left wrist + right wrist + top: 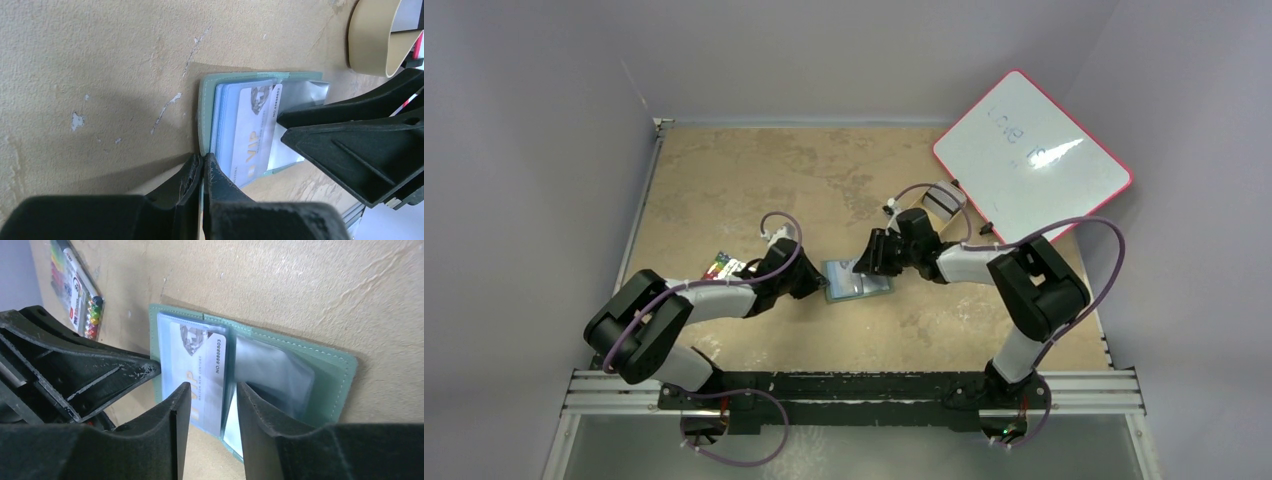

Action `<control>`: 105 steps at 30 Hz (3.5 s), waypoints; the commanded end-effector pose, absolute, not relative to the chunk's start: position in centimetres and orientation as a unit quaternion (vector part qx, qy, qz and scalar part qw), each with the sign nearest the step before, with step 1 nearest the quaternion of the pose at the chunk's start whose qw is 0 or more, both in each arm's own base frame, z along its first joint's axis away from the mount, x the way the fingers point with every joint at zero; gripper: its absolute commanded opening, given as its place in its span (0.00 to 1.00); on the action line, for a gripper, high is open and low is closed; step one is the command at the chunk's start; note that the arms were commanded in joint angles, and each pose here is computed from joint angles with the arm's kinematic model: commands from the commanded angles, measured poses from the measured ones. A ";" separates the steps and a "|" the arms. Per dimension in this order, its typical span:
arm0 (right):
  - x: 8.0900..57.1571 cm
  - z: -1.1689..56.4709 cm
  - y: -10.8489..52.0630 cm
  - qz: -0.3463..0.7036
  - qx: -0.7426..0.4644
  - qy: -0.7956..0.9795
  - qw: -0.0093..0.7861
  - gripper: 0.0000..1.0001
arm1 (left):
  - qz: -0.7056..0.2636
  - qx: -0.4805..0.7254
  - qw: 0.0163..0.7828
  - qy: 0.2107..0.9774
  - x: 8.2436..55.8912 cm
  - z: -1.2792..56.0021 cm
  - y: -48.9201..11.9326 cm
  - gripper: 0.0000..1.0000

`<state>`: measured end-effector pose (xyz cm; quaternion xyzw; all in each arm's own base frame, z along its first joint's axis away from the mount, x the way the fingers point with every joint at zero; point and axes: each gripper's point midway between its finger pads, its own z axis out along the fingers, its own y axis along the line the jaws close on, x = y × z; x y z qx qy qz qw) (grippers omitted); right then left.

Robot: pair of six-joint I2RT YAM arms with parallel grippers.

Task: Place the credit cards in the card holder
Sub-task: Insert the credit card into the card holder.

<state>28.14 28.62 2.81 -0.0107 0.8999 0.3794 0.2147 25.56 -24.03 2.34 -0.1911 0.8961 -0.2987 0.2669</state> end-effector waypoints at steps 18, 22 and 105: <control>28.3 3.4 30.5 0.379 -0.037 0.896 0.227 0.35 | -0.326 -0.193 0.291 0.878 27.2 4.7 -25.3 0.00; 28.1 3.6 30.8 0.384 -0.039 0.895 0.225 0.28 | -0.327 -0.193 0.291 0.878 27.2 4.8 -25.4 0.00; 26.9 1.4 28.7 0.326 -0.042 0.912 0.245 0.10 | -0.416 -0.107 0.279 0.859 26.6 9.2 -29.0 0.11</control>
